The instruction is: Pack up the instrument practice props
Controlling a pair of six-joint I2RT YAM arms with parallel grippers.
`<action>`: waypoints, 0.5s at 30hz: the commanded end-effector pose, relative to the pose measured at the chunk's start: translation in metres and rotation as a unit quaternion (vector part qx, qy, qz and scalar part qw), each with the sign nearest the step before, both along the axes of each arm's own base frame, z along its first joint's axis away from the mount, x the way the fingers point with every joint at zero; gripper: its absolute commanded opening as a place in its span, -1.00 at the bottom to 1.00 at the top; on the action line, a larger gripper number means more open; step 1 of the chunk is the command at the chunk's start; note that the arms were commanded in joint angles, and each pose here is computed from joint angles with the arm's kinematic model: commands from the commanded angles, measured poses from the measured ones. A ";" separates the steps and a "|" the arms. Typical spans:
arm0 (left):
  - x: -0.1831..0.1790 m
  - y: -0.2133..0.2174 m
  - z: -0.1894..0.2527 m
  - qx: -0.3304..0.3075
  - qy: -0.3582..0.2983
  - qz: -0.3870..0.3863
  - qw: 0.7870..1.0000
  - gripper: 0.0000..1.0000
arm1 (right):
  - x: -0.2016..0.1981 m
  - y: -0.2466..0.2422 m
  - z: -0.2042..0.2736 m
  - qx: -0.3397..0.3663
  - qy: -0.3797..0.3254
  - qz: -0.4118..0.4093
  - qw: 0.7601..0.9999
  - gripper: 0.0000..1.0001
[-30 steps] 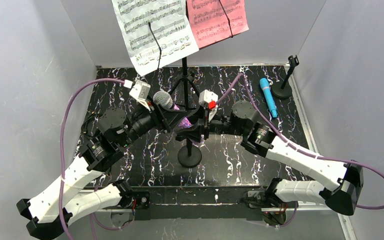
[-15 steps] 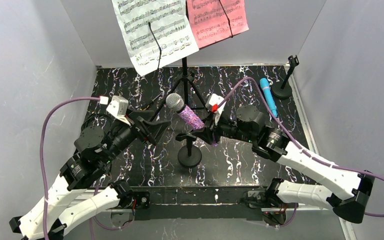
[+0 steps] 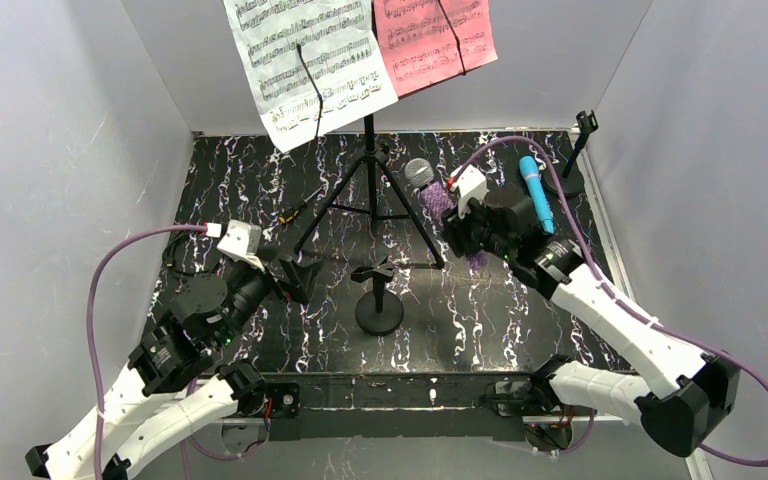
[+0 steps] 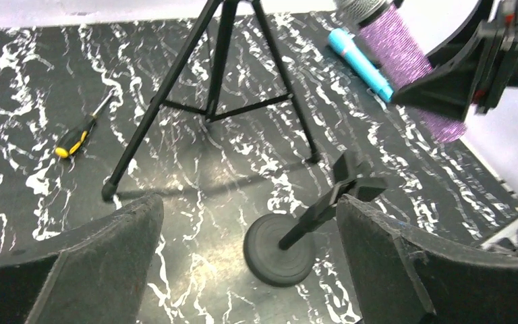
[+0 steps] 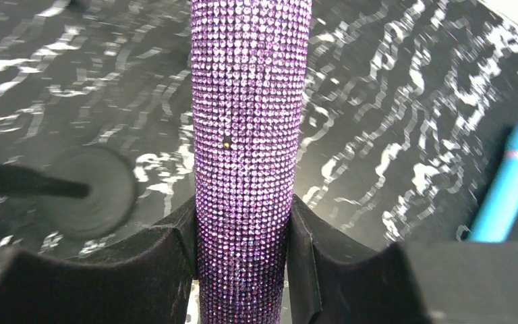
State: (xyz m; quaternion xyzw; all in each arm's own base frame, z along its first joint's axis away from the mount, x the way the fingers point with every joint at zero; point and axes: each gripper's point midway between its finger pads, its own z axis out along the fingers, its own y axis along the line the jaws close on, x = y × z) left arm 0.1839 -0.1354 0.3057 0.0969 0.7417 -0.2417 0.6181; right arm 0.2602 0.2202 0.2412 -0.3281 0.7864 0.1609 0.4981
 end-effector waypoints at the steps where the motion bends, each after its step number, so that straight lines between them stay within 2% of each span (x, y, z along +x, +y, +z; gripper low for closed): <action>1: 0.010 0.016 -0.029 0.026 0.013 0.052 0.998 0.96 | 0.042 -0.036 -0.008 -0.033 -0.020 -0.080 0.996 -0.97; 7: 0.016 0.043 -0.057 0.029 0.012 0.127 0.991 0.96 | 0.093 -0.076 -0.032 -0.049 -0.019 -0.158 0.986 -0.97; 15: 0.027 0.060 -0.078 0.082 -0.017 0.165 0.983 0.96 | 0.145 -0.135 -0.073 -0.136 -0.007 -0.253 0.958 -0.95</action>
